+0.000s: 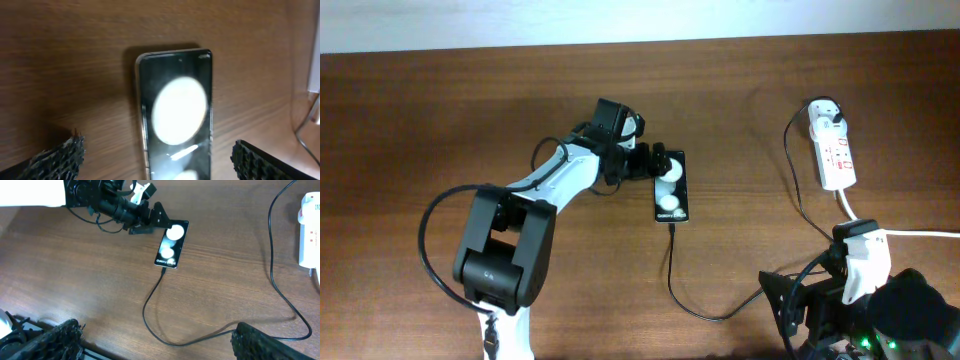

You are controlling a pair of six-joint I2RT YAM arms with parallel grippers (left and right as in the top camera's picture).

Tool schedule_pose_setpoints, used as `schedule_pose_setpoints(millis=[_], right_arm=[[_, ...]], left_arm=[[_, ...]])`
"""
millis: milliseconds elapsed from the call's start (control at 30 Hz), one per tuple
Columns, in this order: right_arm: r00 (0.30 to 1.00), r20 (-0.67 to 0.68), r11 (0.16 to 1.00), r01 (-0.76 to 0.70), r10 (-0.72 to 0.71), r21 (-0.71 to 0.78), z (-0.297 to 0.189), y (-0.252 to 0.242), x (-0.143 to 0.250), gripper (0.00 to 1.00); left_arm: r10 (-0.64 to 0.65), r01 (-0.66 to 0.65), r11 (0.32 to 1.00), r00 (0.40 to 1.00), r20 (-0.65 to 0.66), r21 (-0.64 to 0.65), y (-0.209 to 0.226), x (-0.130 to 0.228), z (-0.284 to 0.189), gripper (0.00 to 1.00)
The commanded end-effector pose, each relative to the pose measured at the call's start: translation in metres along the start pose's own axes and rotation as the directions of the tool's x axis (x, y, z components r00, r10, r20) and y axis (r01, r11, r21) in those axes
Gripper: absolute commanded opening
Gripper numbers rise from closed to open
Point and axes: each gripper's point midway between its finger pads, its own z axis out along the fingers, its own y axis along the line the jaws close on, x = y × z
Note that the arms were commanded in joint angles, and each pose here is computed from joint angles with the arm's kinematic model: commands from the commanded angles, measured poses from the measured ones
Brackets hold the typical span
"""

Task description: Plug charger to phone and switch on socket

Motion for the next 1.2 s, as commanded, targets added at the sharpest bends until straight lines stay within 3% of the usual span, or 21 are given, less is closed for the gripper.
schedule_pose_setpoints(millis=[0, 133, 233, 367, 567, 767, 867, 967, 1167], right_arm=[[1.0, 0.003, 1.0, -0.003, 0.002, 0.019, 0.002, -0.003, -0.001, 0.99], [1.0, 0.003, 1.0, -0.003, 0.002, 0.019, 0.002, -0.003, -0.001, 0.99], [1.0, 0.004, 1.0, -0.003, 0.003, 0.019, 0.002, -0.003, -0.001, 0.99], [1.0, 0.004, 1.0, -0.003, 0.003, 0.019, 0.002, -0.003, -0.001, 0.99], [1.0, 0.003, 1.0, -0.003, 0.002, 0.019, 0.002, -0.003, -0.001, 0.99], [1.0, 0.004, 1.0, -0.003, 0.002, 0.02, 0.002, -0.003, -0.001, 0.99], [1.0, 0.004, 1.0, -0.003, 0.003, 0.019, 0.002, -0.003, -0.001, 0.99], [1.0, 0.003, 1.0, -0.003, 0.002, 0.019, 0.002, -0.003, -0.001, 0.99], [1.0, 0.003, 1.0, -0.003, 0.002, 0.019, 0.002, -0.003, -0.001, 0.99]], left_arm=[[-0.088, 0.058, 0.949, 0.992, -0.085, -0.31, 0.09, 0.045, 0.029, 0.99], [-0.105, 0.051, 0.897, 0.99, -0.1, -0.439, 0.114, 0.055, 0.018, 0.99], [-0.113, 0.048, 0.885, 0.987, -0.114, -0.463, 0.117, 0.059, 0.015, 0.99], [-0.105, 0.04, 0.857, 0.989, -0.1, -0.514, 0.111, 0.037, -0.004, 0.99], [-0.102, 0.034, 0.848, 0.99, -0.1, -0.529, 0.087, 0.01, -0.033, 0.99], [-0.106, 0.033, 0.845, 0.989, -0.107, -0.534, 0.075, 0.0, -0.049, 0.99], [-0.107, 0.018, 0.802, 0.988, -0.113, -0.597, 0.084, 0.002, -0.061, 0.99], [-0.11, 0.018, 0.801, 0.987, -0.119, -0.598, 0.082, 0.003, -0.065, 0.99], [-0.035, 0.04, 0.841, 0.999, 0.02, -0.54, 0.039, -0.024, -0.126, 0.99]])
